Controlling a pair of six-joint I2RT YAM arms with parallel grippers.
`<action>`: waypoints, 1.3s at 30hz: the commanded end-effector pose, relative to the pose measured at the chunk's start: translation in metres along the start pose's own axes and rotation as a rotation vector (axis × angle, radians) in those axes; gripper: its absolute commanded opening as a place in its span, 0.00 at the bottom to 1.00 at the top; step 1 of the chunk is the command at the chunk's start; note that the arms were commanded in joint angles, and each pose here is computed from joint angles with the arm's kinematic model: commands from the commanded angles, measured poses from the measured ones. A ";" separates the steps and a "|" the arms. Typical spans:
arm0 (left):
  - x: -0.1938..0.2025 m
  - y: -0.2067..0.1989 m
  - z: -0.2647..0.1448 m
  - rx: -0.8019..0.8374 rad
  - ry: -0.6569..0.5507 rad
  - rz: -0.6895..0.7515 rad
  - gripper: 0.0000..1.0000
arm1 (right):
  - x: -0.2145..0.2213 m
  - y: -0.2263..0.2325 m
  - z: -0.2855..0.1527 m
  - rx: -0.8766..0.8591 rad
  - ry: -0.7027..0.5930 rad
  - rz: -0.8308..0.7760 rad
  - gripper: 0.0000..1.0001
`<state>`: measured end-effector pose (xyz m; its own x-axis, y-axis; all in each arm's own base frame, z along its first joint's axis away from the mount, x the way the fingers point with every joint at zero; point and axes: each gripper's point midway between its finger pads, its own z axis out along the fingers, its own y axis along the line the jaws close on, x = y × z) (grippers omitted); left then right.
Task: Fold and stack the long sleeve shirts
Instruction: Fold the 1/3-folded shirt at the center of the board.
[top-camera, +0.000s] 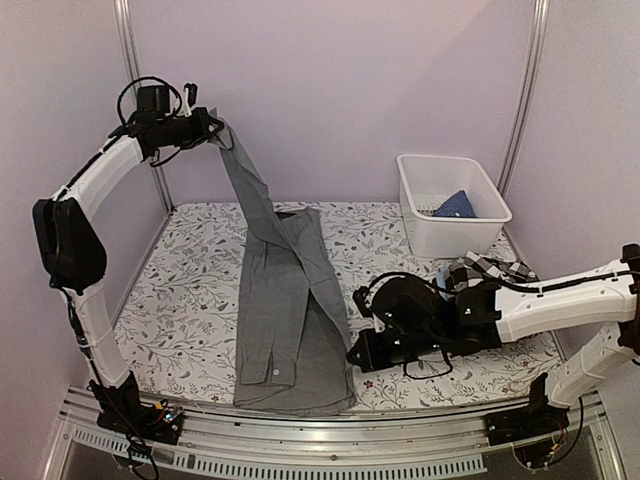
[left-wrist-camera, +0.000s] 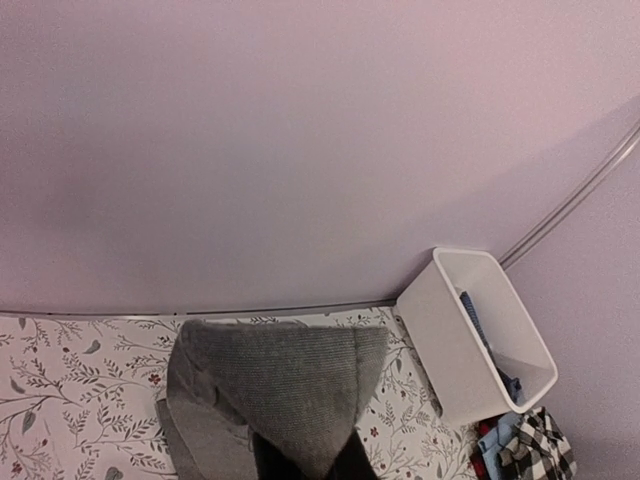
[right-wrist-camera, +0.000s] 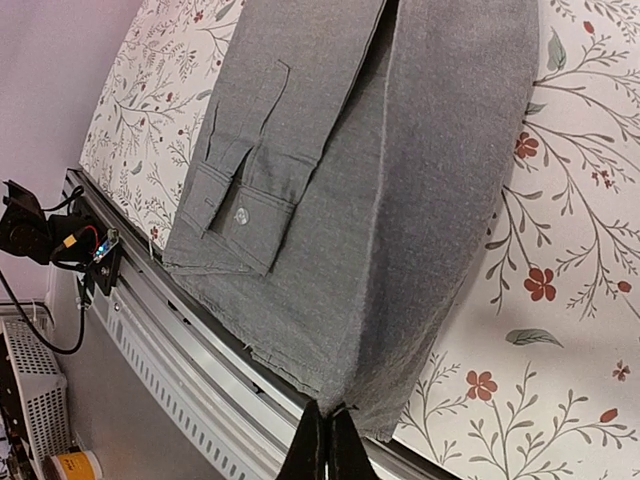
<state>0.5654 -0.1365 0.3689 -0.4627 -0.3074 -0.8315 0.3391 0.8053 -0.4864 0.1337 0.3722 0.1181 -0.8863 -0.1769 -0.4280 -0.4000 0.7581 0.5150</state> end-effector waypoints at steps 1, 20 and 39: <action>-0.013 -0.011 -0.003 0.022 -0.032 0.025 0.00 | 0.003 -0.013 -0.004 0.025 -0.031 0.021 0.00; -0.013 -0.006 -0.007 -0.006 -0.033 0.030 0.00 | 0.007 0.022 0.012 -0.104 0.038 -0.029 0.00; -0.018 -0.011 -0.002 0.050 -0.029 0.063 0.00 | 0.039 0.041 0.103 -0.154 0.245 -0.107 0.00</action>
<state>0.5656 -0.1288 0.3807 -0.4333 -0.2878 -0.8541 0.3371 0.8271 -0.4497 0.1114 0.4505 0.0442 -0.8695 -0.4012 -0.2880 -0.4925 0.6612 0.5659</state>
